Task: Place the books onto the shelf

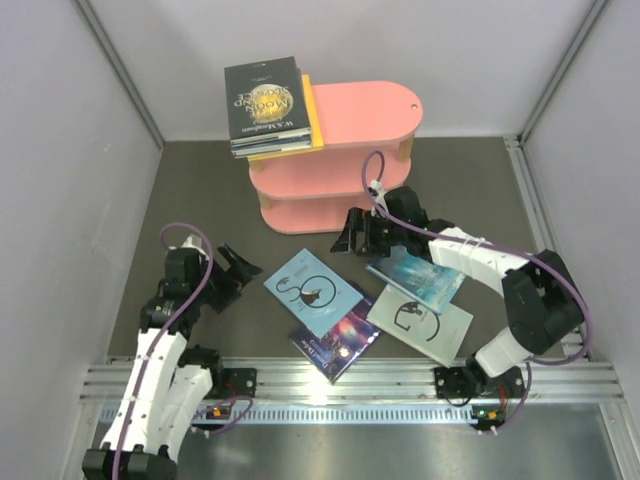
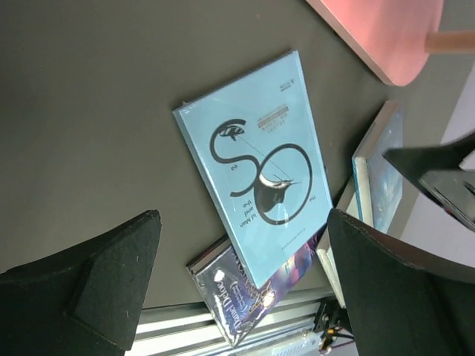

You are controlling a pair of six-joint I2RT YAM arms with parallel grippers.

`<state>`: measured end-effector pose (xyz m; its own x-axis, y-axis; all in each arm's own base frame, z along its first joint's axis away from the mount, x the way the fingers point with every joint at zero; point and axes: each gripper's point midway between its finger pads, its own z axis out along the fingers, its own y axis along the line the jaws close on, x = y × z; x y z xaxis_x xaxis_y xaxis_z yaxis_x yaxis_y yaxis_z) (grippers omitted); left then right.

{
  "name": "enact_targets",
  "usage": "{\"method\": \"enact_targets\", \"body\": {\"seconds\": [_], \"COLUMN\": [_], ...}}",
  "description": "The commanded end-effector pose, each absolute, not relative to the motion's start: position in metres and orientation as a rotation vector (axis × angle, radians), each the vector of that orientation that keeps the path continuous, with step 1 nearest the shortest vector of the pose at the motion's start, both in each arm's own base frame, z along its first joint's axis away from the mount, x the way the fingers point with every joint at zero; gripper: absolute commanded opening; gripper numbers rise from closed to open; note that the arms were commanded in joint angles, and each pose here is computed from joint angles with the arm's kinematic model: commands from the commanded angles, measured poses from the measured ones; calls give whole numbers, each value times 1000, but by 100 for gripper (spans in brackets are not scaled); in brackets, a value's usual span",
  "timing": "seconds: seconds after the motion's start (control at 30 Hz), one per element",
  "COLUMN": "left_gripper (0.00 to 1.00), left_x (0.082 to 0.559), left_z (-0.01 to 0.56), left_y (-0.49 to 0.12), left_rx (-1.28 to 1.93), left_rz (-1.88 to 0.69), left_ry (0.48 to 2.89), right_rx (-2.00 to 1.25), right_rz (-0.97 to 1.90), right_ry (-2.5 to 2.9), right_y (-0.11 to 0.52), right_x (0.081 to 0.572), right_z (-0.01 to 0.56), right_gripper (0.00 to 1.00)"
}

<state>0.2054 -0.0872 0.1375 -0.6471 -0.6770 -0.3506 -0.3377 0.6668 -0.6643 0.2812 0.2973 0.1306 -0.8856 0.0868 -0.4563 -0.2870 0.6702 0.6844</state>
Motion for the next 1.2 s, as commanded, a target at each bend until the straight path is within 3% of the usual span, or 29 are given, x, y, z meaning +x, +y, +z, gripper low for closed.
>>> {"method": "enact_targets", "body": {"seconds": [0.0, 0.43, 1.0, 1.1, 1.17], "left_gripper": [99, 99, 98, 91, 80], "left_x": [217, 198, 206, 204, 206], "left_z": [138, 42, 18, 15, 15], "left_y": [-109, -155, -197, -202, -203], "left_rx": [-738, -819, -756, -764, -770], "left_rz": [-877, -889, -865, -871, -872], "left_ry": [2241, 2382, 2464, 2463, 2455], "right_rx": [-274, -250, -279, -267, -263], "right_rz": [1163, 1210, 1212, 1233, 1263], "right_ry": [2327, 2464, 2595, 2601, 2588], "right_y": [312, 316, 331, 331, 332], "right_x": [303, 293, 235, 224, 220], "right_z": [146, 74, 22, 19, 23], "right_gripper": [100, 100, 100, 96, 84]}}
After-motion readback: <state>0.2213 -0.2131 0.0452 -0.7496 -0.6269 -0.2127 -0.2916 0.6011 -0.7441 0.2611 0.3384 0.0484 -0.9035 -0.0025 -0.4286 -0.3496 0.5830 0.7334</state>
